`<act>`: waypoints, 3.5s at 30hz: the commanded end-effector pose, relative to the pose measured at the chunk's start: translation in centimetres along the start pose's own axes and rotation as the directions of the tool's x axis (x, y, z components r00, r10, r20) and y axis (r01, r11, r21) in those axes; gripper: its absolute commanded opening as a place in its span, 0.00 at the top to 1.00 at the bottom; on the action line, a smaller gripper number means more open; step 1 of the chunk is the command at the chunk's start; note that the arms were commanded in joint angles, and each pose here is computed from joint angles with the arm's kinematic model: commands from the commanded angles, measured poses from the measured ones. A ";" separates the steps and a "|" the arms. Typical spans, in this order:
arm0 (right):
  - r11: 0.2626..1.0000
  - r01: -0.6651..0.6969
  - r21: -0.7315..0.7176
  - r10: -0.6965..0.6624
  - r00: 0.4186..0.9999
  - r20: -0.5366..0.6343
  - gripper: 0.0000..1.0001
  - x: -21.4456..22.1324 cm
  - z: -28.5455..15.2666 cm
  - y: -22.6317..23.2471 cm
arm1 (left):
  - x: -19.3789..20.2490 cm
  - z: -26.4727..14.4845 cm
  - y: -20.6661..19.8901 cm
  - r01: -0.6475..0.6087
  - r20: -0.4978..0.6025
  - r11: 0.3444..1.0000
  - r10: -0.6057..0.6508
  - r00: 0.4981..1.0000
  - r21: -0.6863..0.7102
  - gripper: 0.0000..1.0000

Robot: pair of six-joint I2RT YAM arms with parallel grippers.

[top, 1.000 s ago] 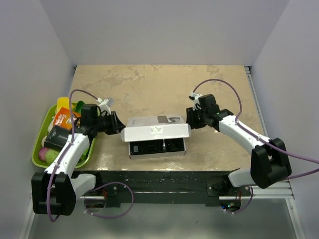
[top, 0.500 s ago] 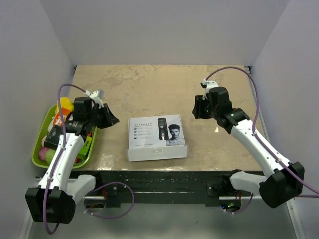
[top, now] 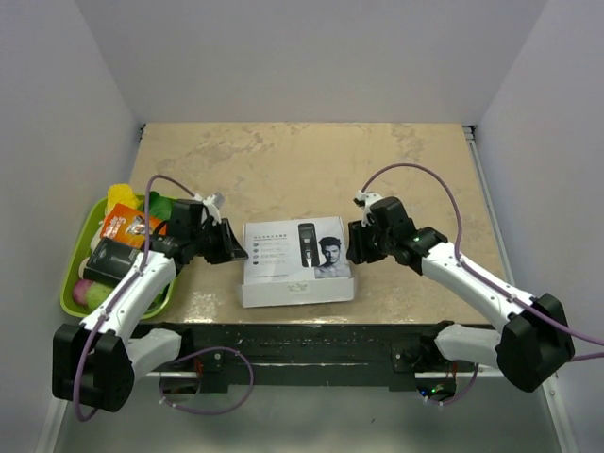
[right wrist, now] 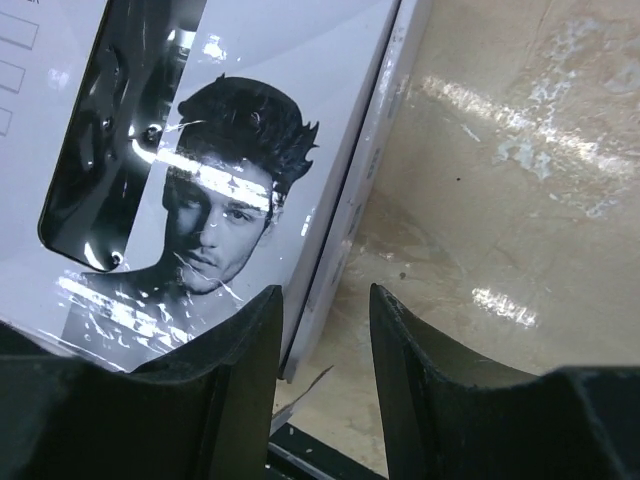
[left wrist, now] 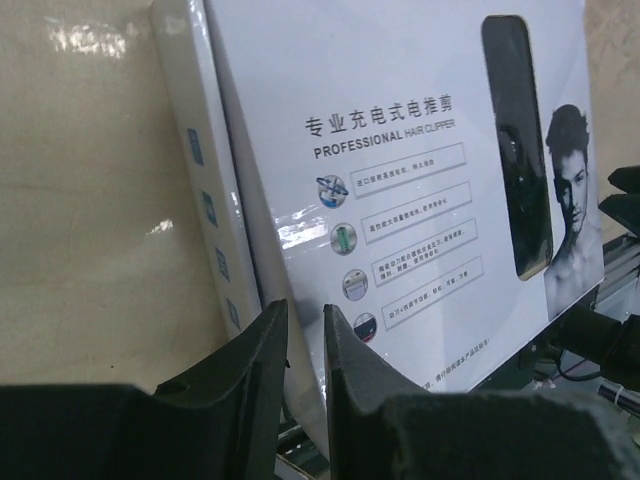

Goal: Sort the hair-cutting tools

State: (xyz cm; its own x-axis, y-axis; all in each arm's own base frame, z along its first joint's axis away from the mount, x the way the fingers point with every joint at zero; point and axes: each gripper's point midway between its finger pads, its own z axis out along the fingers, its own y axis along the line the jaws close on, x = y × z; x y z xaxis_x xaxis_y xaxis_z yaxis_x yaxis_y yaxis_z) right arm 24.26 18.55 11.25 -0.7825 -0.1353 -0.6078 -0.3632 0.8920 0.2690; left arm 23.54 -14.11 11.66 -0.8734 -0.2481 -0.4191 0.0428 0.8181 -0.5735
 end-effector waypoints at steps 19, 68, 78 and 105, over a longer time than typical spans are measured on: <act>0.979 -0.116 0.170 0.124 0.991 -0.039 0.54 3.7 6.8 -2.2 | 4.3 7.0 5.0 0.095 -0.135 0.967 -0.130 0.982 -0.236 0.75; 0.908 -0.248 0.337 0.206 0.966 0.155 0.39 -4.6 3.3 -6.3 | -10.4 2.8 2.3 -0.038 0.131 0.906 0.102 0.986 -0.421 0.49; 0.829 -0.324 0.455 0.263 0.945 0.194 0.36 -4.3 3.4 -8.7 | -8.4 4.6 8.1 0.044 0.098 0.872 0.004 0.995 -0.487 0.48; 0.810 -0.352 0.469 0.284 0.935 0.212 0.38 -6.0 7.3 -12.1 | -11.6 9.5 6.9 0.045 0.088 0.928 -0.013 0.996 -0.369 0.56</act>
State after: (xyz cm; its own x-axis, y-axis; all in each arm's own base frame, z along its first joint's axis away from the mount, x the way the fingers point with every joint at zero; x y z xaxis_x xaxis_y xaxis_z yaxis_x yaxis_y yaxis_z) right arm 35.25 11.48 4.76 -0.7705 0.2074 -0.6028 0.2191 0.9741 0.0551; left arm 36.80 -9.65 5.17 -0.8440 -0.3031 -0.4426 -0.2141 0.9468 -0.2402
